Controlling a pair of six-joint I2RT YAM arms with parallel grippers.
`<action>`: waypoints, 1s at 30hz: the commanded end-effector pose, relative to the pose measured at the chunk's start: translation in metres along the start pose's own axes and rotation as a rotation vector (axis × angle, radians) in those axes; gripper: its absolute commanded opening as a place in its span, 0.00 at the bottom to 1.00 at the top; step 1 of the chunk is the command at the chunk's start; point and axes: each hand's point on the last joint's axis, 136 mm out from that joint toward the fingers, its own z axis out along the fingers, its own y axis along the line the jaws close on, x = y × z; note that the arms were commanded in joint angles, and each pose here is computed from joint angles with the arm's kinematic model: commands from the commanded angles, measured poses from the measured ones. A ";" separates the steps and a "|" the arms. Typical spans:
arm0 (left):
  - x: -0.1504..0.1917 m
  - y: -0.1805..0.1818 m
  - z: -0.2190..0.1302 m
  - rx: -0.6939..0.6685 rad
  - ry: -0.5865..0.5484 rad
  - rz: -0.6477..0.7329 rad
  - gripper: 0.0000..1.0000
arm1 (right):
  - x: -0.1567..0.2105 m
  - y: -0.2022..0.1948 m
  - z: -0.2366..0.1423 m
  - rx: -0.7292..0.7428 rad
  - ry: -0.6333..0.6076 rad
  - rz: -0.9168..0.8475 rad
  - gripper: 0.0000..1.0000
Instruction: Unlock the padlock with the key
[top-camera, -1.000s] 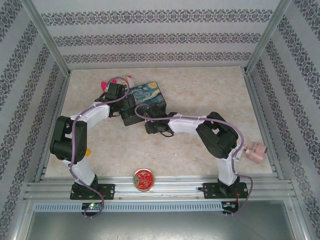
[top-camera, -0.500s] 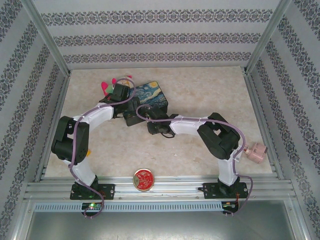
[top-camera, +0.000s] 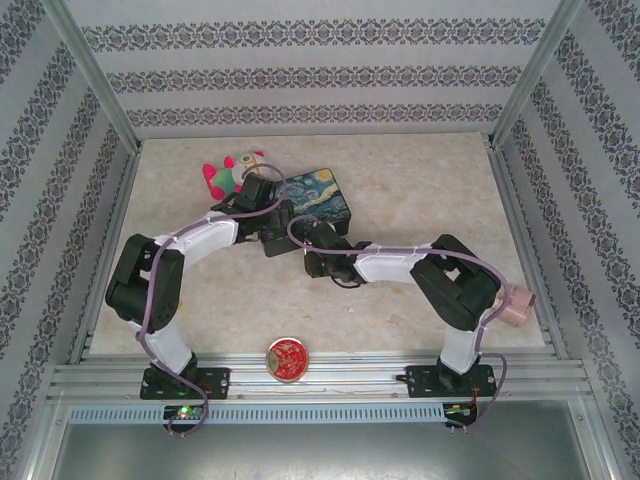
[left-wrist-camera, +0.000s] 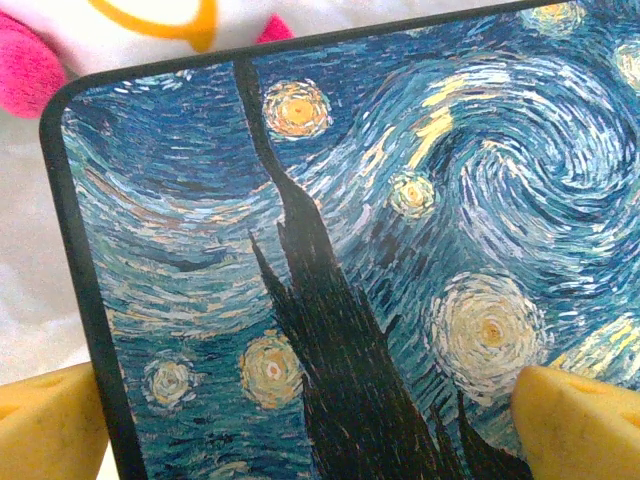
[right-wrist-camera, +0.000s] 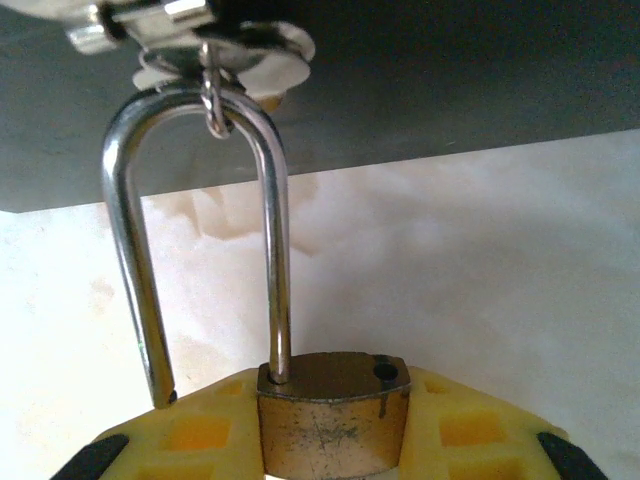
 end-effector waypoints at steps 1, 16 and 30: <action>0.027 -0.024 -0.009 0.054 0.057 0.032 0.99 | 0.027 -0.019 -0.005 0.060 0.060 0.083 0.00; 0.045 -0.023 -0.030 0.065 0.035 -0.103 0.99 | 0.030 -0.032 -0.014 0.004 0.079 0.286 0.00; 0.054 -0.025 -0.029 0.097 0.051 -0.110 0.99 | 0.018 -0.016 -0.009 -0.134 0.083 0.406 0.00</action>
